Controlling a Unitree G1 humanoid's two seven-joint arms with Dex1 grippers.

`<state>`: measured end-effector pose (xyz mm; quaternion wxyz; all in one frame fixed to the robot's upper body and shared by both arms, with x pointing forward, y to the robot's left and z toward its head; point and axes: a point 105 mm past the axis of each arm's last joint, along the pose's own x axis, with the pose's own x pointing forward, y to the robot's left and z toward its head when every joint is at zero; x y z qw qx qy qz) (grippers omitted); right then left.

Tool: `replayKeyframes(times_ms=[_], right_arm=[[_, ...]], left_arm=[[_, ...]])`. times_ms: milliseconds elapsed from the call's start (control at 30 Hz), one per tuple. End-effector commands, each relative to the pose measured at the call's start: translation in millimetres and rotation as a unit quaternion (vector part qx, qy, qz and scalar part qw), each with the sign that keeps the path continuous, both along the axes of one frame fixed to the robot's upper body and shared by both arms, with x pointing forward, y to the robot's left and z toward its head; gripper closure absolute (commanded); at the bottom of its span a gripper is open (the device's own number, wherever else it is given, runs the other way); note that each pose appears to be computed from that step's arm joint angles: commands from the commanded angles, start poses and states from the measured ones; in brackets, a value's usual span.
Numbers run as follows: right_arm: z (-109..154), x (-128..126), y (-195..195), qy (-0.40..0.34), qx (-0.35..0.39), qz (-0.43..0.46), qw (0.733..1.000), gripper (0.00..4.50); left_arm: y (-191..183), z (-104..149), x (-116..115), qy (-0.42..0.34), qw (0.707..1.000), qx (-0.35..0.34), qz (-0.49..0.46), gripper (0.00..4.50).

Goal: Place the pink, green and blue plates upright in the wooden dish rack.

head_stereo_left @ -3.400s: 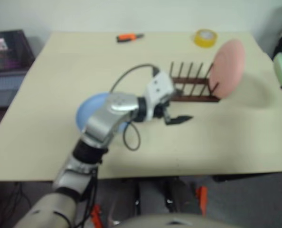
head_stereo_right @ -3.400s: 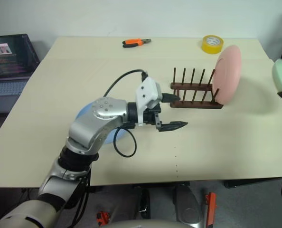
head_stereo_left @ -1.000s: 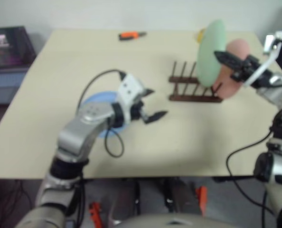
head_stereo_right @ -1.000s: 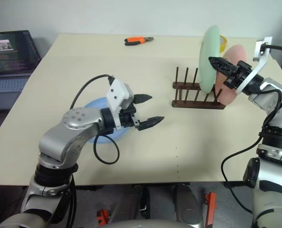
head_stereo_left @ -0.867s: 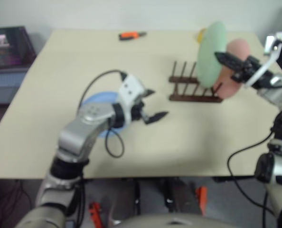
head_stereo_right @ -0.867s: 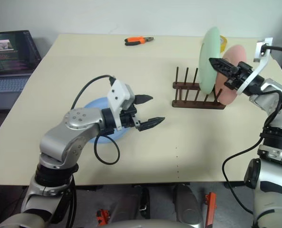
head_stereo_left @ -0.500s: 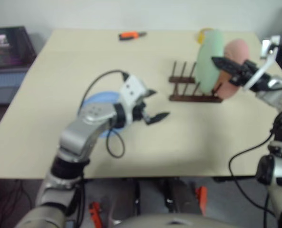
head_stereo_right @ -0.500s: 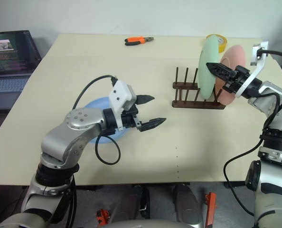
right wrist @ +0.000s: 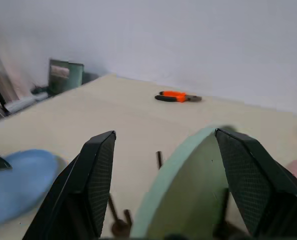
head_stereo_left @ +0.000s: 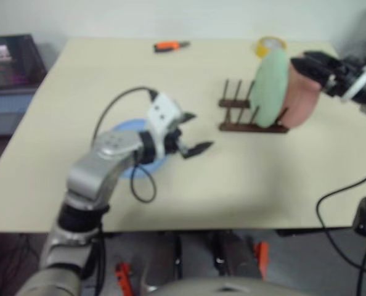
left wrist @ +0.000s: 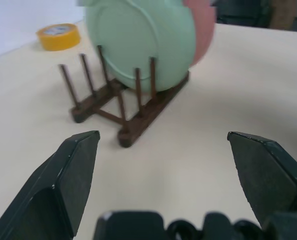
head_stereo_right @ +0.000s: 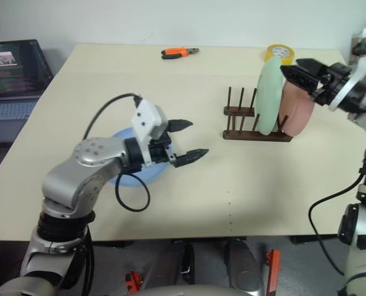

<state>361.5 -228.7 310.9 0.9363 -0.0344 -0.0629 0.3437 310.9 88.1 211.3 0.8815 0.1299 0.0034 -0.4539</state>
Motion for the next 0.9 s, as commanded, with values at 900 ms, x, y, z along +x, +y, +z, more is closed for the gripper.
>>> replayKeyframes(times_ms=[900], right_arm=[[-19.0, -17.1, 139.6, -0.029, -0.119, 0.221, 0.968, 1.09]], left_arm=[[186.8, -62.0, 23.0, 0.129, 0.909, 0.086, 0.387, 0.00]])
